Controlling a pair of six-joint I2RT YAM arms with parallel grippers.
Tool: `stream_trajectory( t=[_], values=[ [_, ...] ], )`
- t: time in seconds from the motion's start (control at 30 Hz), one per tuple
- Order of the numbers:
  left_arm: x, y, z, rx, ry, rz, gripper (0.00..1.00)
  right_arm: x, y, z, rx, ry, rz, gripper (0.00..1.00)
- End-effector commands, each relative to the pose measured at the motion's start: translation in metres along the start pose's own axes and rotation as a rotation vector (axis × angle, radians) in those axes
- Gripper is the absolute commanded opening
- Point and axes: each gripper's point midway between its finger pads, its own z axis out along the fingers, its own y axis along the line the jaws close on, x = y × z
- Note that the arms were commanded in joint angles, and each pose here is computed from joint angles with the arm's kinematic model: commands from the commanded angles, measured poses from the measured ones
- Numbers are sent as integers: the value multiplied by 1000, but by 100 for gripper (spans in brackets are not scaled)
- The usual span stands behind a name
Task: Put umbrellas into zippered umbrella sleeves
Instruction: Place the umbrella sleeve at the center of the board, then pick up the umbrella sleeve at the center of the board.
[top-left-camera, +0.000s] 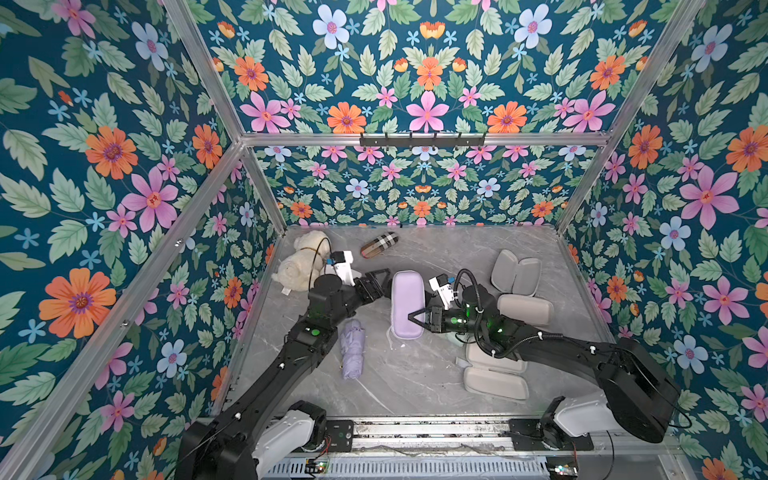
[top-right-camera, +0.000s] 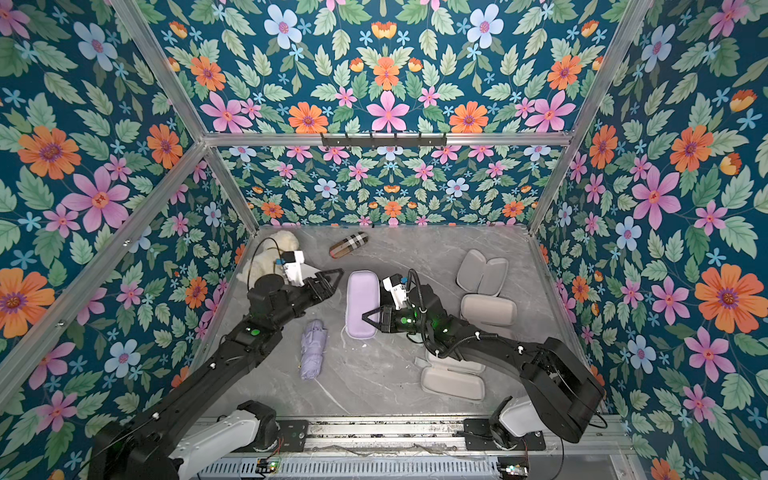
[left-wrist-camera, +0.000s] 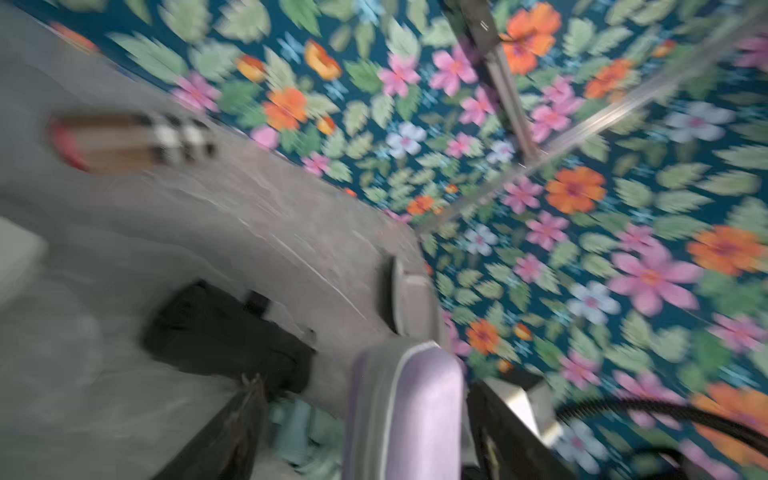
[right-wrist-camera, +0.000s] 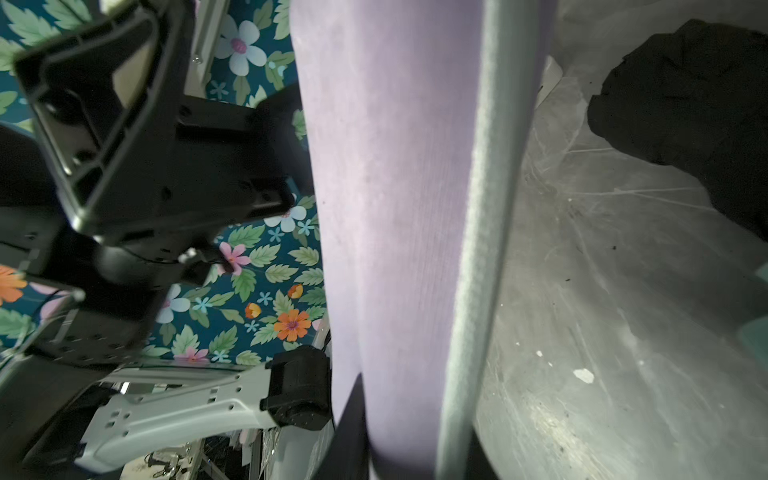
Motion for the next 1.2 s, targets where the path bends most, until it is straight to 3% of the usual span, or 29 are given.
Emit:
stream_trajectory(
  t=[0.0, 0.13, 0.27, 0.43, 0.6, 0.73, 0.83, 1.0, 1.17],
  values=[
    [-1, 103, -53, -623, 77, 184, 82, -2, 3, 20, 31, -14, 16, 0],
    [-52, 94, -92, -732, -70, 231, 82, -1, 21, 81, 35, -34, 56, 0],
    [-78, 84, -118, -784, -151, 252, 83, 15, 38, 158, 37, -21, 161, 5],
    [-86, 76, -128, -766, -180, 260, 84, 53, 20, 237, 153, 58, 284, 16],
    [-77, 79, -121, -738, -157, 256, 83, 68, -2, 266, 238, 138, 314, 22],
    [-70, 81, -109, -708, -141, 253, 84, 72, 0, 258, 288, 186, 316, 49],
    [-66, 79, -97, -673, -120, 248, 85, 74, 8, 241, 291, 217, 329, 58],
    [-71, 72, -85, -636, -123, 269, 86, 62, 10, 185, 340, 244, 293, 62],
    [-63, 67, -54, -559, -64, 311, 84, 32, -47, 72, 529, 205, 313, 58]
  ],
)
